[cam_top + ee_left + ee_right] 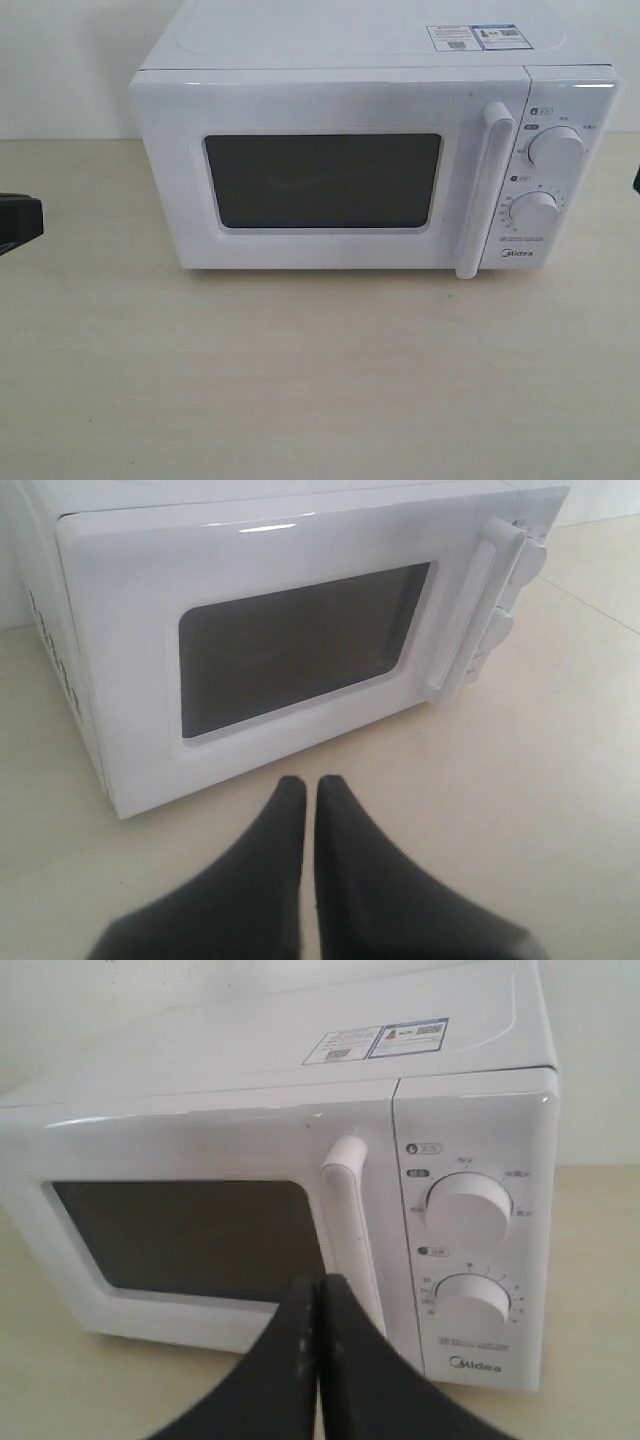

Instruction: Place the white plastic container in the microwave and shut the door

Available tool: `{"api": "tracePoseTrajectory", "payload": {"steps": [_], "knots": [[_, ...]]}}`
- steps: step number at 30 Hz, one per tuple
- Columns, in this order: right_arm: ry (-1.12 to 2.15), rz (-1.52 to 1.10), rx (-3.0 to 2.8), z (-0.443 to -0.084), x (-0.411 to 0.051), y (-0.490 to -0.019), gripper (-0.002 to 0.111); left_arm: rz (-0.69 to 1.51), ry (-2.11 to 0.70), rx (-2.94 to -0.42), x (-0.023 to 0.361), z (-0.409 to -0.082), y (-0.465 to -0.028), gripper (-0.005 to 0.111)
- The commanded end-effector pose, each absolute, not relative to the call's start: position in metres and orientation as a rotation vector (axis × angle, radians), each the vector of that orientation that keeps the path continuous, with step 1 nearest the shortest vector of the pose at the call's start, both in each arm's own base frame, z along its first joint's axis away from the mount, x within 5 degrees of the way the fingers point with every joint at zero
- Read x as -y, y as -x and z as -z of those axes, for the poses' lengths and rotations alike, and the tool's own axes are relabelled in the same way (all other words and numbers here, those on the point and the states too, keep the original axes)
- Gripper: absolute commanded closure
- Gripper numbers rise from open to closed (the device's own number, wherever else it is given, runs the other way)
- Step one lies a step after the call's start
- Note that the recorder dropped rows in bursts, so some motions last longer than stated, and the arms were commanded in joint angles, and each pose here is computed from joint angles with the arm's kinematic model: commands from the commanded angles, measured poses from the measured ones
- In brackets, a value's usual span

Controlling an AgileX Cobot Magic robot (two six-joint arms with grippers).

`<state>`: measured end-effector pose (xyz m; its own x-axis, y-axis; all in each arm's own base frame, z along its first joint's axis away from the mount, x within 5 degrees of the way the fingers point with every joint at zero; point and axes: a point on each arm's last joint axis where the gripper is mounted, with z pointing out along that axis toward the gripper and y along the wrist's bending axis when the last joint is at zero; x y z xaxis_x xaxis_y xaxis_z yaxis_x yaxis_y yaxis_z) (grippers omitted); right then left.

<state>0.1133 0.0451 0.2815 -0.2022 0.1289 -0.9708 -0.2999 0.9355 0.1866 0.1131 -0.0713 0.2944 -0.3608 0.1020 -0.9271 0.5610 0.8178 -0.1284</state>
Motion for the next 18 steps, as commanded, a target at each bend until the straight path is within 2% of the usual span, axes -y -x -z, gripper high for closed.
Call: {"api": "tracePoseTrajectory", "payload": {"steps": [1, 9, 18], "knots": [[0.023, -0.335, -1.659, -0.289, -0.028, -0.105, 0.109, 0.524, -0.499, -1.901, 0.071, -0.294, -0.112, 0.102], [-0.174, -0.128, -1.497, -0.303, 0.004, -0.085, 0.109, 0.524, -0.499, -1.901, 0.071, -0.294, -0.112, 0.102], [-0.142, -0.042, -1.502, -0.302, 0.007, -0.085, 0.109, 0.523, -0.497, -1.899, 0.071, -0.294, -0.113, 0.102]]}}
